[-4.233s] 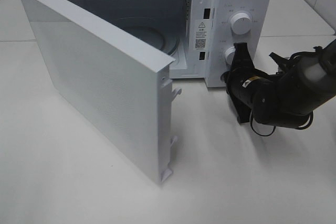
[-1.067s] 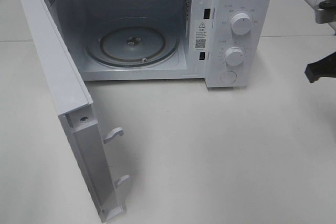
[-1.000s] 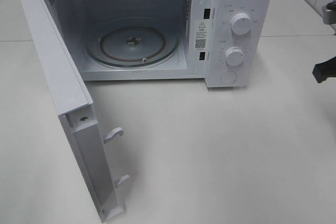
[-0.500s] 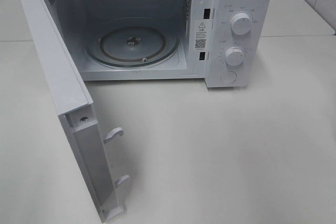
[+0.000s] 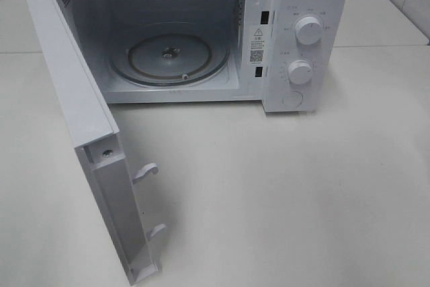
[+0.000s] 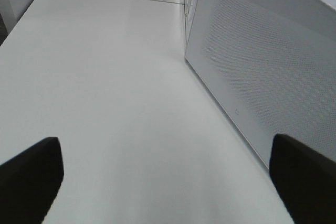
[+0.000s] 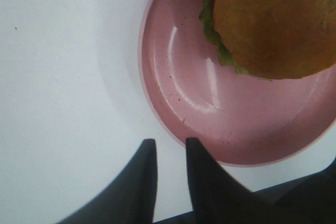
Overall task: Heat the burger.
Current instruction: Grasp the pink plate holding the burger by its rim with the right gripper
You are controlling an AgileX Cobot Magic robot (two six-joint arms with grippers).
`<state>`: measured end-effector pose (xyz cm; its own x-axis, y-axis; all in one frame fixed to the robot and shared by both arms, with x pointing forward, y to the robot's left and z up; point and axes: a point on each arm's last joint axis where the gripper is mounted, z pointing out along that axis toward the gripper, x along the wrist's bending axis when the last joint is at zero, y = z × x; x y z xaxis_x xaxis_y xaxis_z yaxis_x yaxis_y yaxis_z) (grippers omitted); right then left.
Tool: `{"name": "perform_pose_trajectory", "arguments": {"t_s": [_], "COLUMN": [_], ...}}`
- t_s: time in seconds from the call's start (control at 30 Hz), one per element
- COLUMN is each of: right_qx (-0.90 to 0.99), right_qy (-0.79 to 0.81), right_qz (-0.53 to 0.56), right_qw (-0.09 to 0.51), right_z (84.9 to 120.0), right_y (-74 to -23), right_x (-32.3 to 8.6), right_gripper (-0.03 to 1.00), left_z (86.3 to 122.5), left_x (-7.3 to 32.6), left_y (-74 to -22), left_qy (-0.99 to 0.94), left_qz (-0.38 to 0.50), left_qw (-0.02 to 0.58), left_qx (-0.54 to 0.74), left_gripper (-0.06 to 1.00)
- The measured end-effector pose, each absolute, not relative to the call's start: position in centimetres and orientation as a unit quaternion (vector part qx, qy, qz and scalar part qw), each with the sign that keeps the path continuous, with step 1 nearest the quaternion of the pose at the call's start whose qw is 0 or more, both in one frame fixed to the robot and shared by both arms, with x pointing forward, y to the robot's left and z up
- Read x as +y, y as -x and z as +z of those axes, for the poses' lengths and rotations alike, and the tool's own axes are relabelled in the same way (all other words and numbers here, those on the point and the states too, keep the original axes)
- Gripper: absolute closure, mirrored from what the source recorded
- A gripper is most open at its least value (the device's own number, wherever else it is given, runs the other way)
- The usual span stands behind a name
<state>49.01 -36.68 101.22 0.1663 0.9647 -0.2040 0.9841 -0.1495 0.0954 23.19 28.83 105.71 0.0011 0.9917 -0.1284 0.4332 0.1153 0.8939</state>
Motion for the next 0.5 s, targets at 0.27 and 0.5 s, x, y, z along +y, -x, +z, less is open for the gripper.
{"name": "perform_pose_trajectory", "arguments": {"t_s": [0.27, 0.5], "right_qx": [0.650, 0.655], "right_qy": [-0.750, -0.748], "right_qz": [-0.025, -0.034], "right_qw": [0.118, 0.103], "right_z": [101.3, 99.7], "right_y": [-49.5, -48.6], "right_x": [-36.6, -36.4], "right_gripper": [0.16, -0.02], "left_z": [105.7, 105.7], "left_x": [28.8, 28.8], "left_y": [-23.2, -23.2], "left_qy": [-0.573, -0.573], "left_qz": [0.337, 0.337], "left_qw": [0.414, 0.414], "left_qx": [0.621, 0.621], "left_gripper": [-0.05, -0.05]}}
